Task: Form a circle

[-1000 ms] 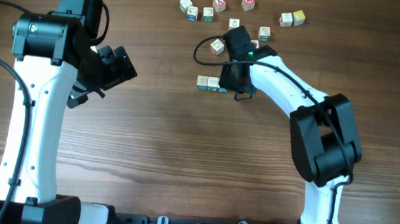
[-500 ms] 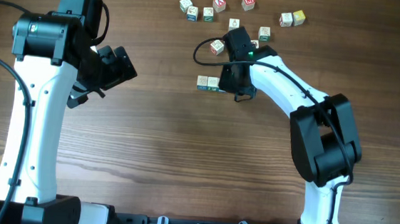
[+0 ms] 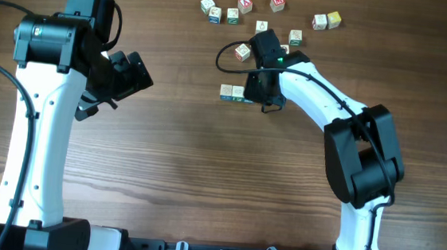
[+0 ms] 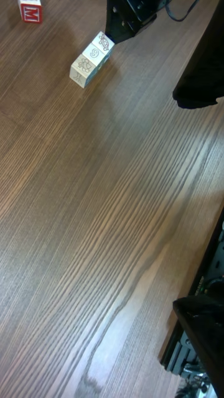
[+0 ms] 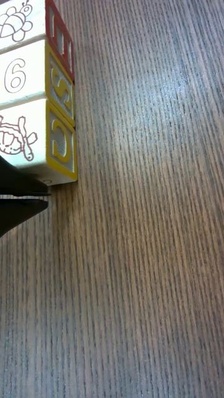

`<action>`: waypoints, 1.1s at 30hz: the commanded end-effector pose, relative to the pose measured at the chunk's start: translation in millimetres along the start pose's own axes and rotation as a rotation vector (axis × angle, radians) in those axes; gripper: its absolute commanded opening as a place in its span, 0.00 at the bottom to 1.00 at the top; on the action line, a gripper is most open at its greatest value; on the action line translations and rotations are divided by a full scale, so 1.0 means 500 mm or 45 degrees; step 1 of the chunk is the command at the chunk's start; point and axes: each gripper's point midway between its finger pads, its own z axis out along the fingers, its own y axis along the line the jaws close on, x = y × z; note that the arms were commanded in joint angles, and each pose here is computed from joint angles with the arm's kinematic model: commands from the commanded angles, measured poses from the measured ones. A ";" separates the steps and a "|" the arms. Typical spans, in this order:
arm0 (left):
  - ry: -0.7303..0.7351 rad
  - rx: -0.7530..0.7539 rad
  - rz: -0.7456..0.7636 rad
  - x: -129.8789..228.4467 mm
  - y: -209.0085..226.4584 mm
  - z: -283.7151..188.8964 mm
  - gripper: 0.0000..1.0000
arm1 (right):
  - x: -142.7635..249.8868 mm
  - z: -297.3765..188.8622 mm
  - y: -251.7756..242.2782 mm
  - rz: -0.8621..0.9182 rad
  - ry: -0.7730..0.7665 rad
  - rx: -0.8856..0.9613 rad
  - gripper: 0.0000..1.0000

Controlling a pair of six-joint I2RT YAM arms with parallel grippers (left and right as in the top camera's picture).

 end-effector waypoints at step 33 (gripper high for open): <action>-0.001 0.008 -0.009 0.003 0.000 -0.003 1.00 | -0.050 -0.268 0.072 0.041 -0.305 -0.205 0.05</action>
